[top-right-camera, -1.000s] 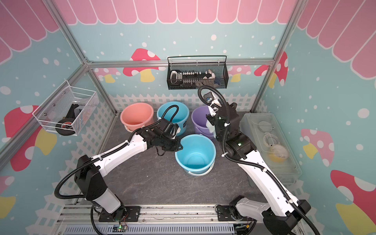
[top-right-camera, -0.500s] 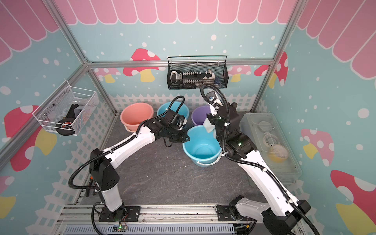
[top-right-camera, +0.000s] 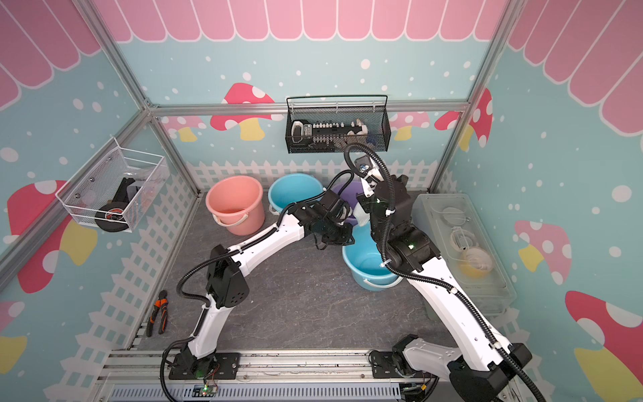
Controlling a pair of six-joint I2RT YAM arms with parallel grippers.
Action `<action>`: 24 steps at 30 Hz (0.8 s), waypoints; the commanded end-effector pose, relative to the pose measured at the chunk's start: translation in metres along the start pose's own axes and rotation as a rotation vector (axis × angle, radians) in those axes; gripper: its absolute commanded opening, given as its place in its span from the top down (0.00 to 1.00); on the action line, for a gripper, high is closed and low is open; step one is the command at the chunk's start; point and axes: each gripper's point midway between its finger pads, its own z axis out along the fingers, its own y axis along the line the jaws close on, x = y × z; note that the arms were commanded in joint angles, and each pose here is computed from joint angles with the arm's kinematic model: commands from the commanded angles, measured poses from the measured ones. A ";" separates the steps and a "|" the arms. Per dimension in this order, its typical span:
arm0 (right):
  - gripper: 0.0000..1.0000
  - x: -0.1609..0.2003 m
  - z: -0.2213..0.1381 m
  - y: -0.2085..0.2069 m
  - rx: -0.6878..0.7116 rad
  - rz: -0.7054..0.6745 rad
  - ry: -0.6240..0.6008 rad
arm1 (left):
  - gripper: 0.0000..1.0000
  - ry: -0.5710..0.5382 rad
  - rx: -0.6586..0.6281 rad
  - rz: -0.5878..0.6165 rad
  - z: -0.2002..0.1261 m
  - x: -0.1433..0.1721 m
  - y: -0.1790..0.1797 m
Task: Wipe the inside of the bucket with a cloth
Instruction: Place the bucket at the center of the board.
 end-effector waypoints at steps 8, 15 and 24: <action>1.00 -0.021 -0.013 -0.027 0.056 0.044 -0.063 | 1.00 -0.186 -0.072 -0.046 0.011 -0.055 0.004; 1.00 -0.022 -0.015 -0.027 0.053 0.049 -0.069 | 0.91 -0.273 -0.114 -0.080 0.000 -0.080 0.020; 1.00 -0.024 -0.016 -0.028 0.050 0.052 -0.076 | 0.61 -0.310 -0.026 -0.066 -0.027 -0.091 -0.004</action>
